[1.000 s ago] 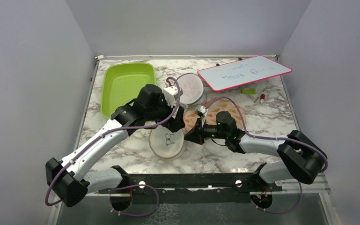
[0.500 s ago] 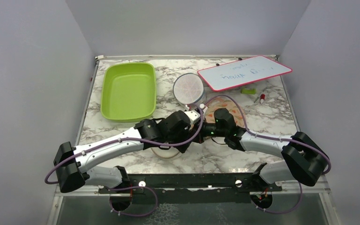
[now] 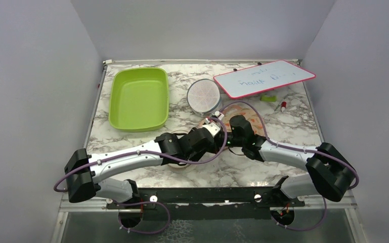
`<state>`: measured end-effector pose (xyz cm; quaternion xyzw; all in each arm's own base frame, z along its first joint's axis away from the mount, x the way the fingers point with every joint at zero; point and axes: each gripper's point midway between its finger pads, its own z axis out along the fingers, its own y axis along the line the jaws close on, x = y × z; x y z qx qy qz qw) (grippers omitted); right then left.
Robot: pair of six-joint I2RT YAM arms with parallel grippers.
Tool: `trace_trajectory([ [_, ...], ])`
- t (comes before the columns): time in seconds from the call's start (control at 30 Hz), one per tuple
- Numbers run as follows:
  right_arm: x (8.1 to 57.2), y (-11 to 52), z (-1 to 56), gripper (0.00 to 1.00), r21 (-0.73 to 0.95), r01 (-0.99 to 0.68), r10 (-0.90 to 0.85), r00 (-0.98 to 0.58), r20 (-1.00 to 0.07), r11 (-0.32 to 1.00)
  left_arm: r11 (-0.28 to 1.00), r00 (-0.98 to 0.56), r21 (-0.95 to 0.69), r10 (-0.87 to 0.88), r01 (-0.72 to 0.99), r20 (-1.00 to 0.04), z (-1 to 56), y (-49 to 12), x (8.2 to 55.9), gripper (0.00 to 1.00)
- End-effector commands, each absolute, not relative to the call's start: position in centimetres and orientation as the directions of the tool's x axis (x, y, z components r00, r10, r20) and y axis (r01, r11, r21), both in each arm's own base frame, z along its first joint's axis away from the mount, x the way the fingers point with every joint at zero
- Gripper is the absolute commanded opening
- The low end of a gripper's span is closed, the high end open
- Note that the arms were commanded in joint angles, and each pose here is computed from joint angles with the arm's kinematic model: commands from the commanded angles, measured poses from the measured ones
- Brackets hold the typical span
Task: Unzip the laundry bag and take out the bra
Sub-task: Unzip the laundry bag at the center of the board.
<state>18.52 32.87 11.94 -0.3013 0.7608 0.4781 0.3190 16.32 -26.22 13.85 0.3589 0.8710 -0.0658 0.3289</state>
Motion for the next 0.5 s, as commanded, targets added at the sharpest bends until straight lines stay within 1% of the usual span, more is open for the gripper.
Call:
trace_trajectory([
  [0.0,19.5,32.6,12.5,0.01,0.495,-0.764,-0.147,-0.593,-0.792,0.413,0.731,-0.49,0.193,0.605,0.654,-0.628,14.5,-25.6,17.3,0.33],
  [0.2,20.0,32.1,12.7,0.01,0.471,-0.758,-0.141,-0.582,-0.801,0.451,0.708,-0.465,0.215,0.631,0.673,-0.621,14.7,-25.8,17.5,0.22],
  [0.3,20.6,31.5,13.0,0.01,0.44,-0.753,-0.14,-0.566,-0.812,0.49,0.693,-0.442,0.235,0.646,0.682,-0.623,15.0,-25.8,17.8,0.16],
  [0.47,21.3,30.7,13.2,0.01,0.384,-0.755,-0.152,-0.532,-0.833,0.532,0.645,-0.374,0.249,0.668,0.723,-0.644,15.7,-26.2,17.8,0.09],
])
